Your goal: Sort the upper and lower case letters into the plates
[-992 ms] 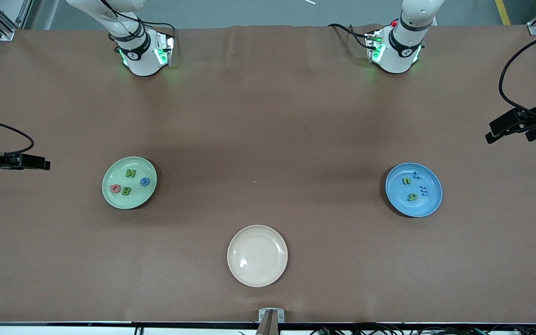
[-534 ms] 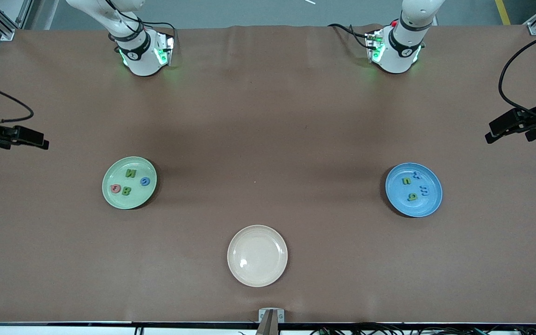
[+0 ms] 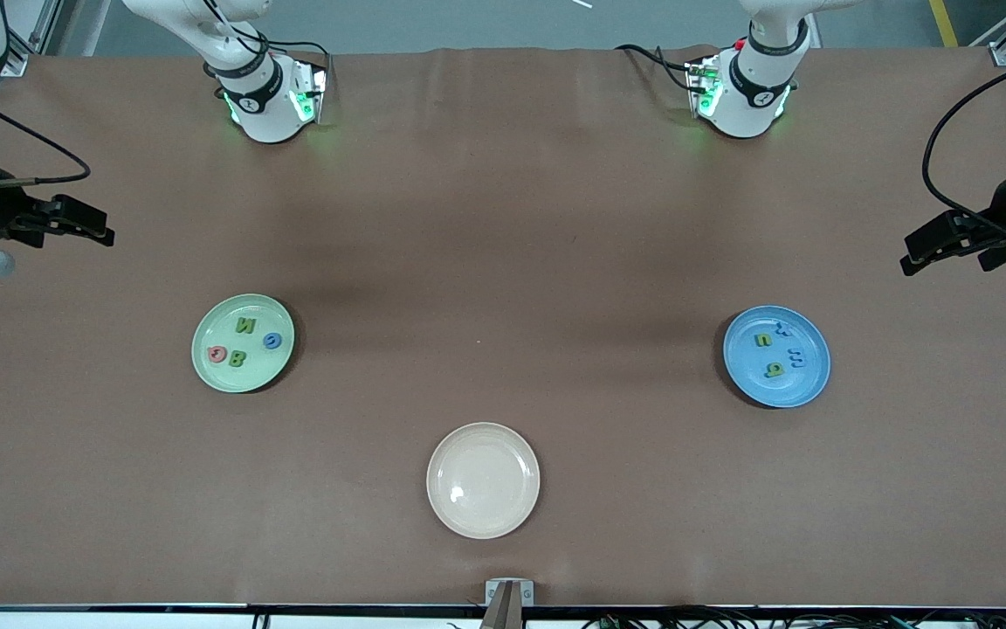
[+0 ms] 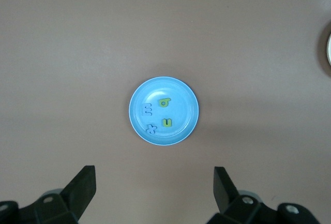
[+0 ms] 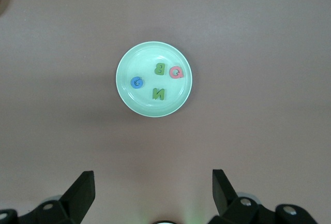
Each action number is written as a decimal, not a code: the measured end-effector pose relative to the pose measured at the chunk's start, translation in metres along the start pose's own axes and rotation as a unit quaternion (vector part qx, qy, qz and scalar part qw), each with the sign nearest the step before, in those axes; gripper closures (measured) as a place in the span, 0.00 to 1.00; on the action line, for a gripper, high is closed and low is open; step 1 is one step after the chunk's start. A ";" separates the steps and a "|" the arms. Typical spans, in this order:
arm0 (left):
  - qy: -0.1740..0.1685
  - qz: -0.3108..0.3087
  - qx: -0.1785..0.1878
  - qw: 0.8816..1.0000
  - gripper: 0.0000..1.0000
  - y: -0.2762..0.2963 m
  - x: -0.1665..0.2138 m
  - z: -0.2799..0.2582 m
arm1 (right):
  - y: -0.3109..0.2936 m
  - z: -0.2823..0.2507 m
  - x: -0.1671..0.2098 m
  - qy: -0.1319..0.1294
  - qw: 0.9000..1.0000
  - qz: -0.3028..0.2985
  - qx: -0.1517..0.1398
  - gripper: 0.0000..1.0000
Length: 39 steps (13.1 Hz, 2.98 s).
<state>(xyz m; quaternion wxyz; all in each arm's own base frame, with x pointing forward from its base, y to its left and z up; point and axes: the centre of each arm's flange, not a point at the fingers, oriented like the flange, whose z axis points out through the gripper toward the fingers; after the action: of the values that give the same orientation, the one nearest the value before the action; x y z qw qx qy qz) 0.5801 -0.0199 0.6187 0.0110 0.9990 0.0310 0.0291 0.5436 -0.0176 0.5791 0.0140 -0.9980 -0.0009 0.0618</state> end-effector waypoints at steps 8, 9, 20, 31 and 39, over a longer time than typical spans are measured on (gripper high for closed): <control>0.001 -0.001 0.001 1.000 0.00 -0.001 0.000 0.000 | -0.002 -0.025 -0.025 0.024 1.000 -0.001 0.000 0.00; 0.001 0.001 0.001 1.000 0.00 0.001 0.000 0.000 | -0.002 -0.027 -0.030 0.026 1.000 0.000 0.000 0.00; 0.002 0.001 0.004 1.000 0.00 0.004 0.000 -0.001 | -0.001 -0.032 -0.039 0.044 0.999 0.001 -0.002 0.00; -0.001 -0.001 -0.011 1.000 0.00 0.004 -0.017 -0.006 | -0.001 -0.034 -0.037 0.053 0.999 0.000 -0.002 0.00; 0.004 0.000 -0.011 1.000 0.00 0.004 -0.025 -0.014 | 0.010 -0.039 -0.033 0.061 0.998 0.011 -0.002 0.00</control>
<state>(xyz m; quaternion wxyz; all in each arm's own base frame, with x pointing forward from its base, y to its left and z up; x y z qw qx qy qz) 0.5543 -0.0257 0.6309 0.0223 0.9987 0.0305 0.0332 0.5154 -0.0289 0.6220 0.0114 -0.9999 0.0107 0.0012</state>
